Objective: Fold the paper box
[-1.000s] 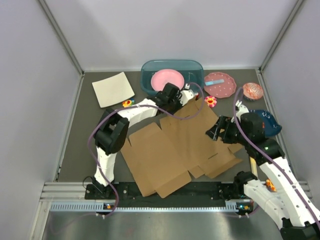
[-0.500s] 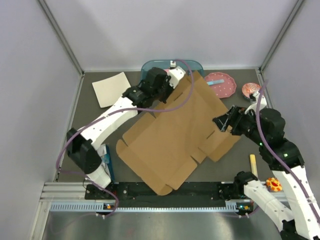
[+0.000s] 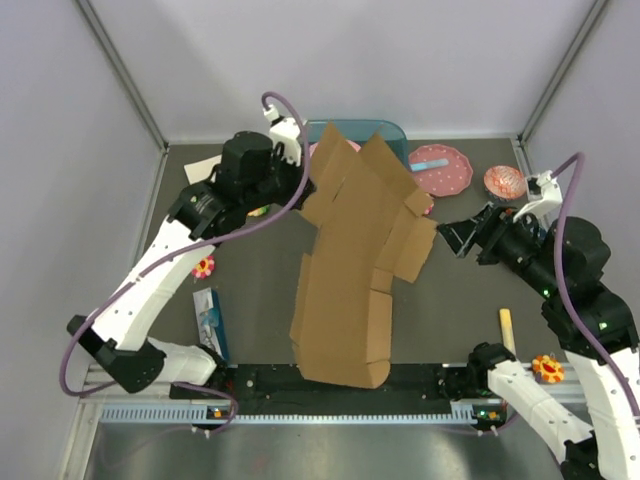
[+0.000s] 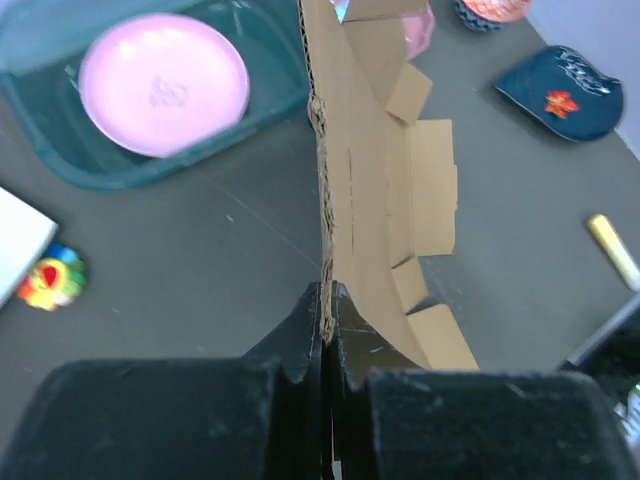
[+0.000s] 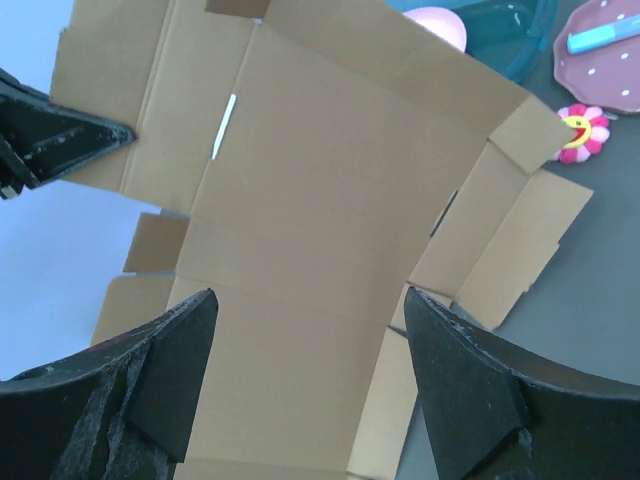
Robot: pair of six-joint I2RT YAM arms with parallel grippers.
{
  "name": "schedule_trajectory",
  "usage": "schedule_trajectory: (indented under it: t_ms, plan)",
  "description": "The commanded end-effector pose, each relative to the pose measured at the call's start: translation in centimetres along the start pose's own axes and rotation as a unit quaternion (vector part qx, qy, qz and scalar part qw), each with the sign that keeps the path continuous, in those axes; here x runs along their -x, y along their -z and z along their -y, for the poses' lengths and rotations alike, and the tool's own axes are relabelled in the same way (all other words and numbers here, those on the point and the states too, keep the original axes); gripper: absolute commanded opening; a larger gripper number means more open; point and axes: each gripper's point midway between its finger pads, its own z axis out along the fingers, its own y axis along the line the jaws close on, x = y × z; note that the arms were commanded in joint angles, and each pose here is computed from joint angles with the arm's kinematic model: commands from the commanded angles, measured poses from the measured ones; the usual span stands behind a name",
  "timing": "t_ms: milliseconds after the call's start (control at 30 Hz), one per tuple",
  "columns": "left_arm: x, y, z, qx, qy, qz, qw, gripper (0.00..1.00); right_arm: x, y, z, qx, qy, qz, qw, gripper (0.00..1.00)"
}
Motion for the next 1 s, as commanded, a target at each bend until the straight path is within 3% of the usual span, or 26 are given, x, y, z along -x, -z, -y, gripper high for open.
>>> schedule_trajectory:
  t_ms: [0,133,433,667,700,767,800,967]
  plan:
    - [-3.8,0.3,1.3,-0.063,0.083,-0.030,0.994,0.00,-1.4,-0.3,-0.3,0.013,-0.012,-0.029,0.999,0.77]
    - [-12.2,-2.7,-0.5,-0.038,0.103,-0.100,0.989,0.00,-3.1,-0.8,0.9,-0.001,-0.013,-0.047,0.999,0.77]
    - [-20.3,-6.5,-4.0,0.016,0.051,-0.151,0.987,0.00,-6.7,-2.3,4.1,-0.040,0.007,-0.089,0.995,0.76]
    - [-22.4,-7.3,-6.9,0.087,0.055,-0.117,0.988,0.00,-9.1,-6.2,4.8,-0.018,0.007,-0.116,0.993,0.74]
    - [-21.5,-7.7,-6.8,0.086,0.071,-0.086,0.990,0.00,-9.6,-7.4,4.4,-0.004,0.008,-0.122,0.992,0.73]
    - [-23.3,-7.8,-7.3,0.099,0.089,-0.075,0.988,0.00,-10.0,-8.5,3.8,0.006,0.017,-0.132,0.991,0.73]
    - [-22.2,-8.3,-7.2,0.094,0.106,-0.036,0.989,0.00,-9.7,-9.0,3.4,0.006,0.028,-0.129,0.991,0.73]
    - [-22.6,-9.1,-7.8,0.099,0.118,0.014,0.988,0.00,-9.6,-11.9,1.6,0.003,0.099,-0.142,0.985,0.74]
